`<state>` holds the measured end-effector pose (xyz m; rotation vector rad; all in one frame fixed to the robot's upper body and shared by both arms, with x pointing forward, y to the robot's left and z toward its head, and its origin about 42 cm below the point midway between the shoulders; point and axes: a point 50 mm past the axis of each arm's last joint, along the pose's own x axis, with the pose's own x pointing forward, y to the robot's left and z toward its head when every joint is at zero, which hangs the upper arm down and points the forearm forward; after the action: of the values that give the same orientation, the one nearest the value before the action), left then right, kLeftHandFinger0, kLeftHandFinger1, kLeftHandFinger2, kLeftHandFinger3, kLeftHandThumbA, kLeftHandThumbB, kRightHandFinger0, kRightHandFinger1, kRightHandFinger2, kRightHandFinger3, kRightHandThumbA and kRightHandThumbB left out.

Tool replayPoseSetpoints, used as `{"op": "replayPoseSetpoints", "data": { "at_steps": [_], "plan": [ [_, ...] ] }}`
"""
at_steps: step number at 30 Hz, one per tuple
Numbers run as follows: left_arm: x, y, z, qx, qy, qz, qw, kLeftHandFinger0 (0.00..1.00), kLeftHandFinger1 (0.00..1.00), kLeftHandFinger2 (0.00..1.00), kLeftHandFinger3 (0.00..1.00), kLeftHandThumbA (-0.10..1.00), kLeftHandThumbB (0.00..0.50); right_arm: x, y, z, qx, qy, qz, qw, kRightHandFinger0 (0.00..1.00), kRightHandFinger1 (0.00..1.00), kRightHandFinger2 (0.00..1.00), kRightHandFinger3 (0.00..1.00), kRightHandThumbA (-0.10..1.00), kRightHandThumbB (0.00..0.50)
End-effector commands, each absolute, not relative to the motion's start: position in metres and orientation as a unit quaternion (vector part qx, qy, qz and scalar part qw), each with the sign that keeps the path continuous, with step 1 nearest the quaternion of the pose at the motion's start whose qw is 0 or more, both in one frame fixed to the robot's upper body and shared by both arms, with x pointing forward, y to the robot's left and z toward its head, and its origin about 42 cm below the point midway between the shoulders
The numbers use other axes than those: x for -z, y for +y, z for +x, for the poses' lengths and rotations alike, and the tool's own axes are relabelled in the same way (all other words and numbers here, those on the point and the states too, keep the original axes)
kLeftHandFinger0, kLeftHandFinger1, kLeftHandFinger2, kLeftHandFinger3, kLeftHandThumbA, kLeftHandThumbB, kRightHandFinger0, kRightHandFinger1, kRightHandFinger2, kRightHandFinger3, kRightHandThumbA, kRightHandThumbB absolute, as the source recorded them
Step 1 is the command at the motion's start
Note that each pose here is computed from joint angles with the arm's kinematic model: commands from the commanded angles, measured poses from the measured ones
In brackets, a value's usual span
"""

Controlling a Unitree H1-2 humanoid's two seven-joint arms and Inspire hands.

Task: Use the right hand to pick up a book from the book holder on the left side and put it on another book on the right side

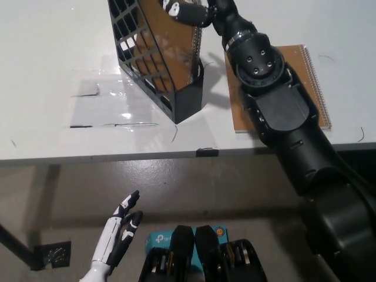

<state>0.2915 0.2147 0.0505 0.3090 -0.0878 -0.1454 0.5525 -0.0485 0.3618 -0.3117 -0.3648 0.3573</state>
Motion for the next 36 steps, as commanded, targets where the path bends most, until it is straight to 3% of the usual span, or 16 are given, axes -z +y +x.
{"op": "replayPoseSetpoints", "data": {
  "at_steps": [1,8,13,16,19,30,36],
  "plan": [
    [-0.057,0.215,0.291,0.074,-0.063,0.156,0.983,0.93,1.0,1.0,0.96,0.98,0.177,-0.339,-0.048,0.555,-0.211,-0.148,-0.163,0.952,1.0,1.0,1.0,1.0,0.68,0.44],
    [-0.056,0.214,0.29,0.07,-0.067,0.147,0.984,0.92,1.0,1.0,0.95,0.96,0.192,-0.342,-0.053,0.558,-0.204,-0.154,-0.161,0.953,1.0,1.0,1.0,1.0,0.69,0.407],
    [-0.055,0.215,0.29,0.069,-0.066,0.147,0.984,0.9,1.0,0.99,0.94,0.94,0.175,-0.36,-0.055,0.559,-0.201,-0.189,-0.152,0.949,1.0,1.0,1.0,1.0,0.76,0.466],
    [-0.055,0.215,0.29,0.069,-0.064,0.151,0.984,0.91,1.0,1.0,0.94,0.95,0.169,-0.38,-0.055,0.554,-0.203,-0.222,-0.145,0.943,1.0,1.0,1.0,1.0,0.76,0.444],
    [-0.053,0.214,0.29,0.07,-0.061,0.149,0.984,0.9,1.0,0.99,0.94,0.93,0.163,-0.385,-0.051,0.548,-0.206,-0.237,-0.153,0.937,1.0,1.0,1.0,1.0,0.78,0.454],
    [-0.055,0.213,0.289,0.07,-0.056,0.132,0.987,0.92,1.0,1.0,0.91,0.89,0.172,-0.366,-0.045,0.549,-0.218,-0.21,-0.152,0.941,1.0,1.0,1.0,1.0,0.81,0.5],
    [-0.054,0.213,0.288,0.071,-0.057,0.136,0.986,0.87,0.99,0.98,0.92,0.9,0.166,-0.355,-0.045,0.552,-0.224,-0.195,-0.15,0.943,1.0,1.0,1.0,1.0,0.8,0.479]
  ]
}}
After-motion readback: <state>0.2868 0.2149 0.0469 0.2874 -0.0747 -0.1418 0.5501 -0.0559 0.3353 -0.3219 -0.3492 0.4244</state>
